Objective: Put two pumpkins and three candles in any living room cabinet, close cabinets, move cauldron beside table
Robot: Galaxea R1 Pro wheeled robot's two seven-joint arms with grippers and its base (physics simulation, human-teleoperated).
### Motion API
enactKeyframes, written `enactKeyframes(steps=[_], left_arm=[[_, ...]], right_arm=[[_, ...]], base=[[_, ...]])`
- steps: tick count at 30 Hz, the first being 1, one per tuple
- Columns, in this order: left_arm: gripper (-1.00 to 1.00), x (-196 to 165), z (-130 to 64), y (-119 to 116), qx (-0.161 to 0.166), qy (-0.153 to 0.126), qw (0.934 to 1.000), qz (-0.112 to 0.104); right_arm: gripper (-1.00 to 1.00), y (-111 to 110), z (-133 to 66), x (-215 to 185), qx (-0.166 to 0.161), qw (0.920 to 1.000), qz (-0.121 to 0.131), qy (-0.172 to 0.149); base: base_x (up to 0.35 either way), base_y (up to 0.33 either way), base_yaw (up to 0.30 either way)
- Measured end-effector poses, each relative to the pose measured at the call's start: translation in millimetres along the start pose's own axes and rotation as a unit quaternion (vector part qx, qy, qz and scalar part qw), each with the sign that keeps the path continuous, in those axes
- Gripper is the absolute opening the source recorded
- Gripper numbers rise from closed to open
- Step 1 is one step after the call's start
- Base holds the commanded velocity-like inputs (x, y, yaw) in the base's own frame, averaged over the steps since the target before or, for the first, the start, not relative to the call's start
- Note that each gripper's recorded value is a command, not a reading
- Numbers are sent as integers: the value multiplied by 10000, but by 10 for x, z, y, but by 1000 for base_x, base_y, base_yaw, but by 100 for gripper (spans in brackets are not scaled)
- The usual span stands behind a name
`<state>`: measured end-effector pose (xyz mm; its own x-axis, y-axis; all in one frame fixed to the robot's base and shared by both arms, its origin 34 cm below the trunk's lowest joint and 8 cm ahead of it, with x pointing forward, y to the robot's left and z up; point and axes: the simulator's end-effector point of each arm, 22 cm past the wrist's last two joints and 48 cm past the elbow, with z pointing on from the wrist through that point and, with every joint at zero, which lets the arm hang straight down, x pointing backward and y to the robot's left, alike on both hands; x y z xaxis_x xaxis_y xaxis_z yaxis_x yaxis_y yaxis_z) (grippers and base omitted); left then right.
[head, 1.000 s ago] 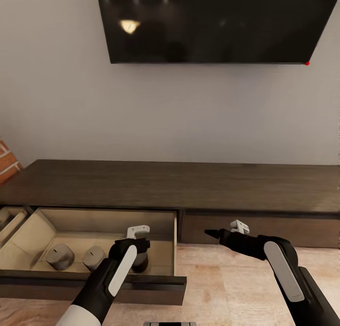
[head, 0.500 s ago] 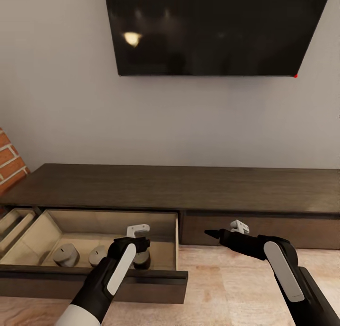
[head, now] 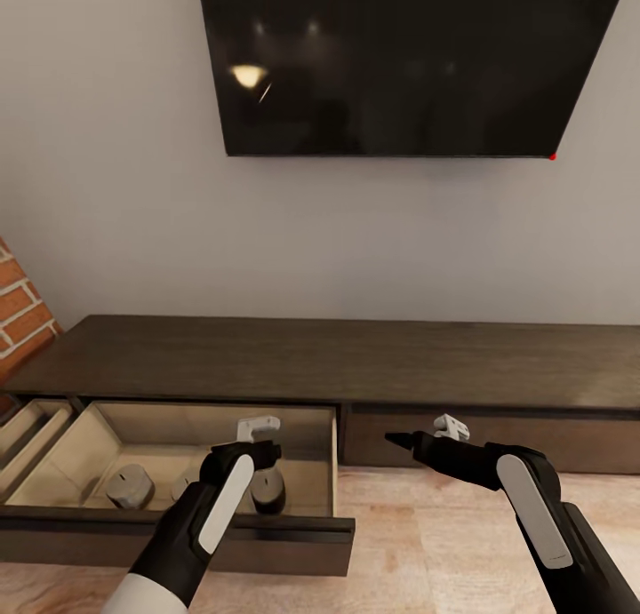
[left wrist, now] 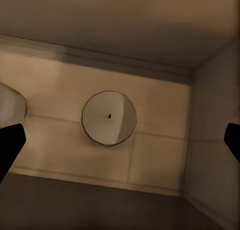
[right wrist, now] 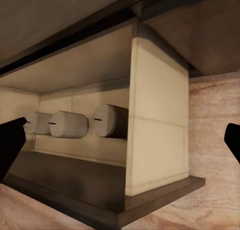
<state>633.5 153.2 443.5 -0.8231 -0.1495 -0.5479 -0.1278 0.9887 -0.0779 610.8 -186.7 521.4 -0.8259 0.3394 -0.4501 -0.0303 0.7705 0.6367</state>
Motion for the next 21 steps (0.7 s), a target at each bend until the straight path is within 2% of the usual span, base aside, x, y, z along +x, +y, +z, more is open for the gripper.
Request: enactKeyframes(steps=[4, 8, 11, 16, 21], left_arm=[[100, -205, -156, -49, 78, -143, 9999, -4], [100, -272, -261, -68, 104, -70, 9999, 79], [100, -323, -310, -35, 83, -32, 9999, 52], [100, -345, -370, 84, 16, 184, 9998, -40], [100, -411, -446, 96, 7, 232, 9997, -53]], right_arm=[[100, 56, -43, -58, -1, 10000, 1, 1], [100, 112, -86, -116, -1, 10000, 0, 1], [100, 151, -118, -158, 0, 10000, 2, 3], [100, 209, -153, -202, 7, 10000, 21, 39], [100, 264, -199, -258, 19, 10000, 33, 58]], base=[[0, 0, 0], [0, 0, 0], [-75, 22, 0], [-253, 111, 0], [-292, 115, 0]])
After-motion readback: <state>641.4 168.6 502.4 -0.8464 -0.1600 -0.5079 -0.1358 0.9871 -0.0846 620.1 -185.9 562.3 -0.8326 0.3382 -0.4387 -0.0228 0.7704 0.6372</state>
